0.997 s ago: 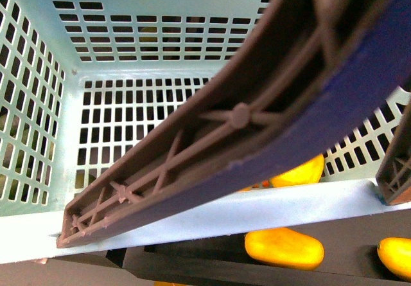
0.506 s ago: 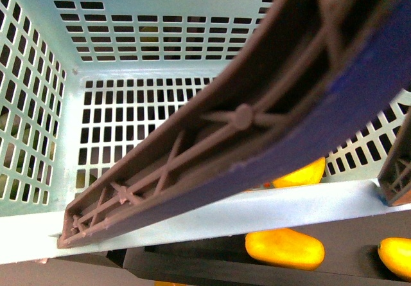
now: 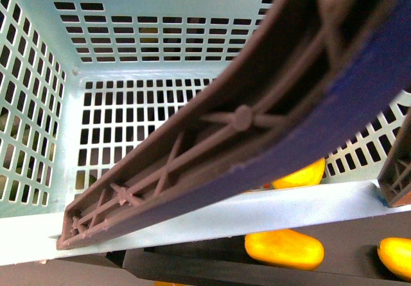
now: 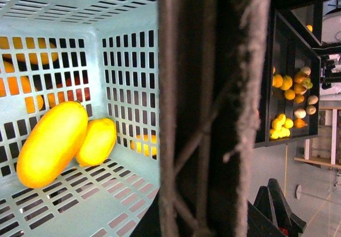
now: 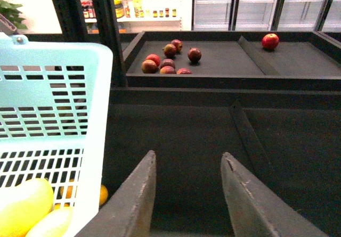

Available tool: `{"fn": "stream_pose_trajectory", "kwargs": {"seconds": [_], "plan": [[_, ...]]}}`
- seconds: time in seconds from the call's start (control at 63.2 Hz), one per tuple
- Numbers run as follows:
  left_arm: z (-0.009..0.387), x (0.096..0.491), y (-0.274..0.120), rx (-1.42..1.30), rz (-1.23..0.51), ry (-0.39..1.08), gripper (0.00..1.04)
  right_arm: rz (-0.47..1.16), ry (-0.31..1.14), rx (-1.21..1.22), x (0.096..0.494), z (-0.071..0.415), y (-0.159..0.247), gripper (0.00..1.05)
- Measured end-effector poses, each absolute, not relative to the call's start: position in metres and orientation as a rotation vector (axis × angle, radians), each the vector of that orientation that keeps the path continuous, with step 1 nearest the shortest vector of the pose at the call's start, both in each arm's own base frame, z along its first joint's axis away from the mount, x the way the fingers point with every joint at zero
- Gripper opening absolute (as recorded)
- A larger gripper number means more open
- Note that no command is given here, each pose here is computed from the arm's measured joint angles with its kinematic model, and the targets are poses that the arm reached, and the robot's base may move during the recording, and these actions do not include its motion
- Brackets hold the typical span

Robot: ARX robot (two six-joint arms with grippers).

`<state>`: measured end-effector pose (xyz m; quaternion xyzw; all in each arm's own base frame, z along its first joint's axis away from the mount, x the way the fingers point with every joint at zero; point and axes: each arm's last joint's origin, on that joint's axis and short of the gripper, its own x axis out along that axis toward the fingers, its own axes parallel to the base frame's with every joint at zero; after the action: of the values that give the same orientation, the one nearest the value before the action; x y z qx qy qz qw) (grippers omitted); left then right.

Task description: Pick lemon and mango into basket

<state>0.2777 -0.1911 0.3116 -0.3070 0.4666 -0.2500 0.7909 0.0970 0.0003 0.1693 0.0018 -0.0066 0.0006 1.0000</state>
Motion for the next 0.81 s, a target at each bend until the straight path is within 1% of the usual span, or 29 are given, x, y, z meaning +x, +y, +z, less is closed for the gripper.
{"fn": "stream_pose_trajectory", "kwargs": {"seconds": [0.063,0.19,0.237,0.301,0.332,0.396,0.807], "plan": [[0.3116,0.2778,-0.1911,-0.661,-0.538,1.004,0.05,0.001,-0.013,0.004,0.0970,0.1693,0.0003,0.54],[0.3116,0.2778,-0.1910,-0.662,-0.537,1.004,0.05,0.000,-0.013,0.004,0.0970,0.1693,0.0002,0.82],[0.3116,0.2777,-0.1912,-0.660,-0.538,1.004,0.05,0.000,-0.013,0.004,0.0970,0.1693,0.0002,0.87],[0.3116,0.2768,-0.1925,-0.656,-0.543,1.005,0.05,0.000,-0.012,0.004,0.0970,0.1692,0.0002,0.96],[0.3116,0.2762,-0.1933,-0.655,-0.547,1.007,0.05,-0.002,-0.012,0.004,0.0969,0.1692,0.0002,0.98],[0.3117,0.2754,-0.1943,-0.654,-0.559,1.012,0.05,-0.001,-0.013,0.004,0.0969,0.1693,0.0002,0.96],[0.3115,0.2775,-0.1915,-0.659,-0.536,1.002,0.05,0.001,-0.012,0.004,0.0969,0.1692,0.0003,0.96]]}}
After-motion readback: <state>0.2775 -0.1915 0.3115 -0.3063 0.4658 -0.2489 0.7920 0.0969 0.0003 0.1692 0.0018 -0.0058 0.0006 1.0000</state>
